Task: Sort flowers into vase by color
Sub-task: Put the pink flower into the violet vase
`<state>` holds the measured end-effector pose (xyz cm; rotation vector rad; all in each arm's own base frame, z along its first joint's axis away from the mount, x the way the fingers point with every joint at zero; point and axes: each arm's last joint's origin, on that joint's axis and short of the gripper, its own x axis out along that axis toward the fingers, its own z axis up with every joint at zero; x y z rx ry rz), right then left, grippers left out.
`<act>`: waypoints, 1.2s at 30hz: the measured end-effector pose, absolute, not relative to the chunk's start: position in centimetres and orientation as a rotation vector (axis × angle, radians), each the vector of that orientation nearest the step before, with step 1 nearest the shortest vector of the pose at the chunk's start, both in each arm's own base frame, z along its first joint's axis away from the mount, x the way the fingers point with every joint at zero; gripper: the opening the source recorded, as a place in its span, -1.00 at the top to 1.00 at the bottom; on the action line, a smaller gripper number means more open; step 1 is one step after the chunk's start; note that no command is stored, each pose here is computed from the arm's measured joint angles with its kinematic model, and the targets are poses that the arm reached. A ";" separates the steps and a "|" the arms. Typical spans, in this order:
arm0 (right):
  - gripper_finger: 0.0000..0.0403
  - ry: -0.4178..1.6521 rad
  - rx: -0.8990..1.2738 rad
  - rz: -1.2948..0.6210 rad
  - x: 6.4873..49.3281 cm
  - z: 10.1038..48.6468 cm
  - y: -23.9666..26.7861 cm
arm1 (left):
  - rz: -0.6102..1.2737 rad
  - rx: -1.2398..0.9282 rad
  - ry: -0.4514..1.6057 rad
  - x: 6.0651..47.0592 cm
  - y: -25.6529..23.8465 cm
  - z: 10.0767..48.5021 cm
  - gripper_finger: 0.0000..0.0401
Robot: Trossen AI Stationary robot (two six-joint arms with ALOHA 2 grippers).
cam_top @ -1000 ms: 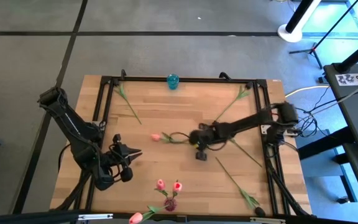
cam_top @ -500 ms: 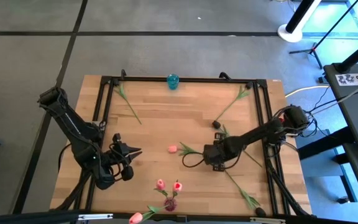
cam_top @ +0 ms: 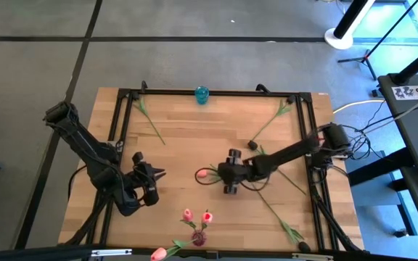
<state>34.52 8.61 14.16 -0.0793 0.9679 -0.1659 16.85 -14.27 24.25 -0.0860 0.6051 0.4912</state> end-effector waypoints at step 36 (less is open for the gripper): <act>0.64 1.217 -0.053 0.042 34.9 13.8 7.9 | 0.661 -0.441 0.620 10.1 -7.3 21.3 0.75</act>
